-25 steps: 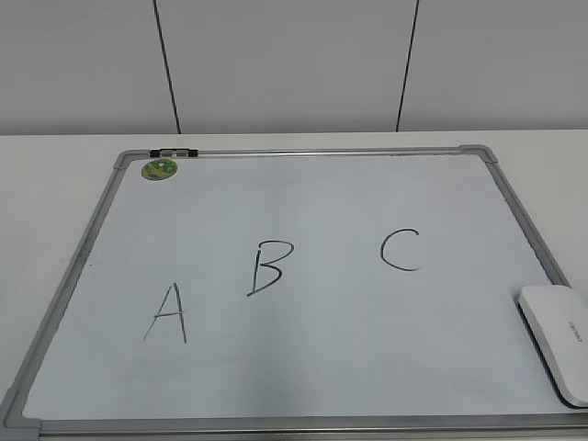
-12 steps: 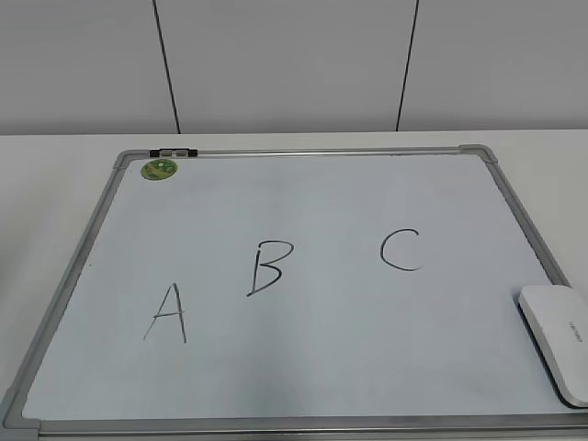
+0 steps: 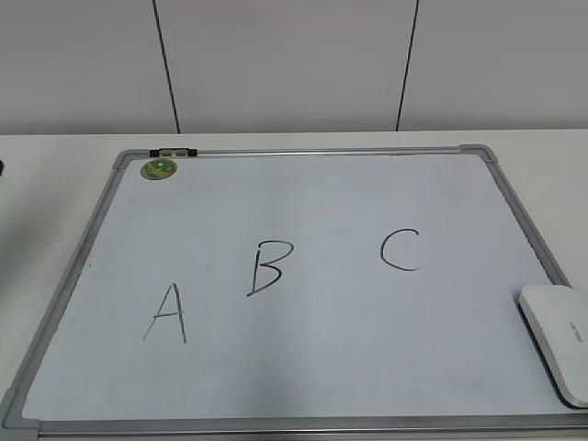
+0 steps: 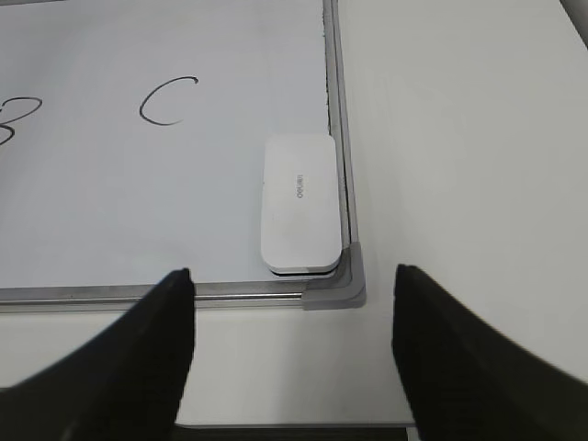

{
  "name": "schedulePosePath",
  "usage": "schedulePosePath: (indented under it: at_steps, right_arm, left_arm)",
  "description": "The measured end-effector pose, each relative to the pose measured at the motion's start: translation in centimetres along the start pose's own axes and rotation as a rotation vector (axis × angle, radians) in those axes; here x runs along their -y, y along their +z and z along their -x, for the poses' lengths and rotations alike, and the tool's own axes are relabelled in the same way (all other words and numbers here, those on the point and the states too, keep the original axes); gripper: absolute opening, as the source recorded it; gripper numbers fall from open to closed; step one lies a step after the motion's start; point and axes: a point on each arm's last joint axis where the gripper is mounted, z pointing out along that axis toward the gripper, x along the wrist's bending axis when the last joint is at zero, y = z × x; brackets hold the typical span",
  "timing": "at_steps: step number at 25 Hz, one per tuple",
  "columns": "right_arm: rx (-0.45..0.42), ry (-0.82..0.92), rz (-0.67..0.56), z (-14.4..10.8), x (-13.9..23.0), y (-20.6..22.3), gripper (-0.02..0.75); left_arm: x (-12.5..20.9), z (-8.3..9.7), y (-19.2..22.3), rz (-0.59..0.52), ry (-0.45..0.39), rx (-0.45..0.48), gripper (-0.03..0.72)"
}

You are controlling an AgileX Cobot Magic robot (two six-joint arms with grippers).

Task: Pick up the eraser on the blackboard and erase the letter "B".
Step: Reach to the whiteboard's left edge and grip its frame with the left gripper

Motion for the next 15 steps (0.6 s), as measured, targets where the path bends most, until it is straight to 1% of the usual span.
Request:
schedulePosePath:
  at_steps: [5, 8, 15]
  right_arm:
    - [0.000, 0.000, 0.000, 0.0, 0.0, 0.0, 0.501]
    - [0.000, 0.000, 0.000, 0.0, 0.0, 0.0, 0.501]
    - [0.000, 0.000, 0.000, 0.0, 0.0, 0.0, 0.501]
  left_arm:
    - [-0.7, -0.2, 5.4, -0.176, 0.005, 0.030, 0.564]
    - [-0.5, -0.4, 7.9, -0.249, -0.003, 0.036, 0.535]
    - [-0.9, -0.7, 12.7, -0.315, 0.005, 0.056, 0.430]
